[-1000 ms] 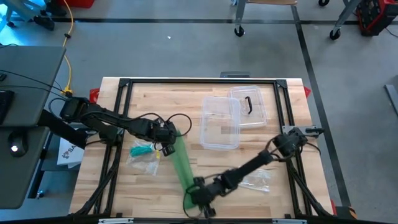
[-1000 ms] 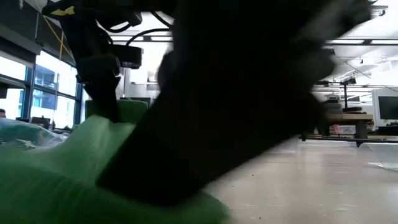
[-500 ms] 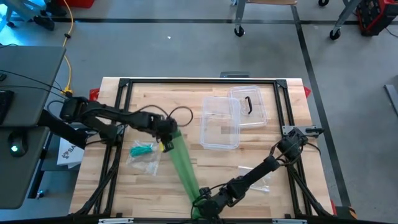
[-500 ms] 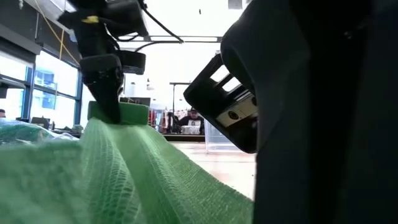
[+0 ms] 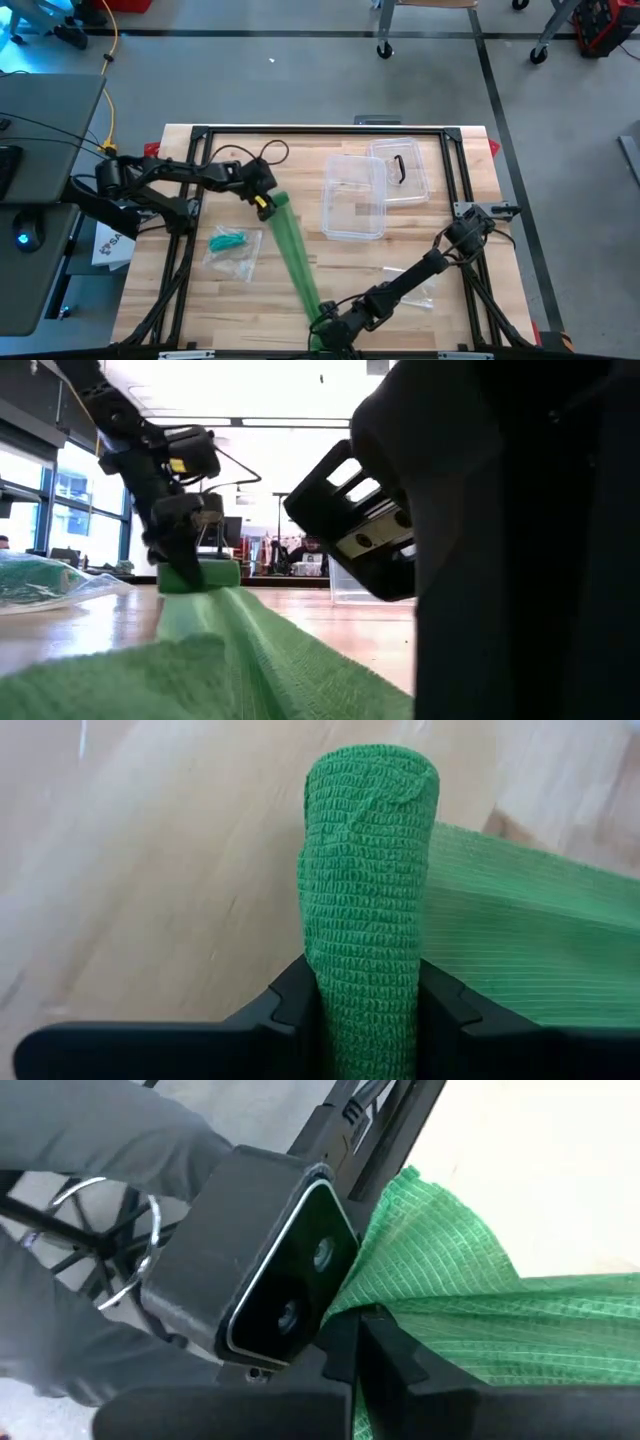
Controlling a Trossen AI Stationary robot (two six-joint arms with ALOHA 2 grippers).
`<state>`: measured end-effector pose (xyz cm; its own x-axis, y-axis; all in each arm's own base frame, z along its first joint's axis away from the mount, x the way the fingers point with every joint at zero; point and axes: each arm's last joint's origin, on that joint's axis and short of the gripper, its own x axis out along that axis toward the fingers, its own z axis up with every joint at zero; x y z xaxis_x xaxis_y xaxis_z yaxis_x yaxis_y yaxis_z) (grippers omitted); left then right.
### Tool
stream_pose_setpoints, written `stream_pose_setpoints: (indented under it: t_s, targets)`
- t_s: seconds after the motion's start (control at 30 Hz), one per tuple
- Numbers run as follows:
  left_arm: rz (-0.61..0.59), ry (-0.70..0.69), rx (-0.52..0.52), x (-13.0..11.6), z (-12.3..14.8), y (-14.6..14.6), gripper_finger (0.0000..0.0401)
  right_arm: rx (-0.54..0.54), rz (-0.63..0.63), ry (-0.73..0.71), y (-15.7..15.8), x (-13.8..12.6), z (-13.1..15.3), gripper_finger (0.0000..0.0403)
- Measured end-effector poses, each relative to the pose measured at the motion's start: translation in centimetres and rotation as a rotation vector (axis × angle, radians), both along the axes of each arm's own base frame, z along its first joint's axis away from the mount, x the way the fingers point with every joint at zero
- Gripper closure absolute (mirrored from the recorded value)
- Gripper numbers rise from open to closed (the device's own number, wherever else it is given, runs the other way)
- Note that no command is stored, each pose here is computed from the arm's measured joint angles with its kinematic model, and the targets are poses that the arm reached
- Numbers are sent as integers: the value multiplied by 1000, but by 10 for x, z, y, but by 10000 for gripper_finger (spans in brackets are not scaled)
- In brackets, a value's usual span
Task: Roll bandage
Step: Roll the green bandage
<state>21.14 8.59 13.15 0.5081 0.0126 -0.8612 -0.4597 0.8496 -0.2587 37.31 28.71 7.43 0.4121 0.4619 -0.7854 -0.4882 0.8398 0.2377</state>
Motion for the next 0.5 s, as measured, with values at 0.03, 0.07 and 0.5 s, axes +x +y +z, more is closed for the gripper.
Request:
stream_pose_setpoints:
  t_s: [0.03, 0.07, 0.5]
  targets:
    - [4, -2, -10, -3, -3, 0, 310, 5, 4, 0, -3, 2, 0, 403]
    - [3, -4, -16, -4, -5, -1, 311, 12, 6, -1, -5, 5, 0, 403]
    - [-28, 41, 160, 13, -1, -42, 311, 16, -119, -108, -62, 48, 0, 403]
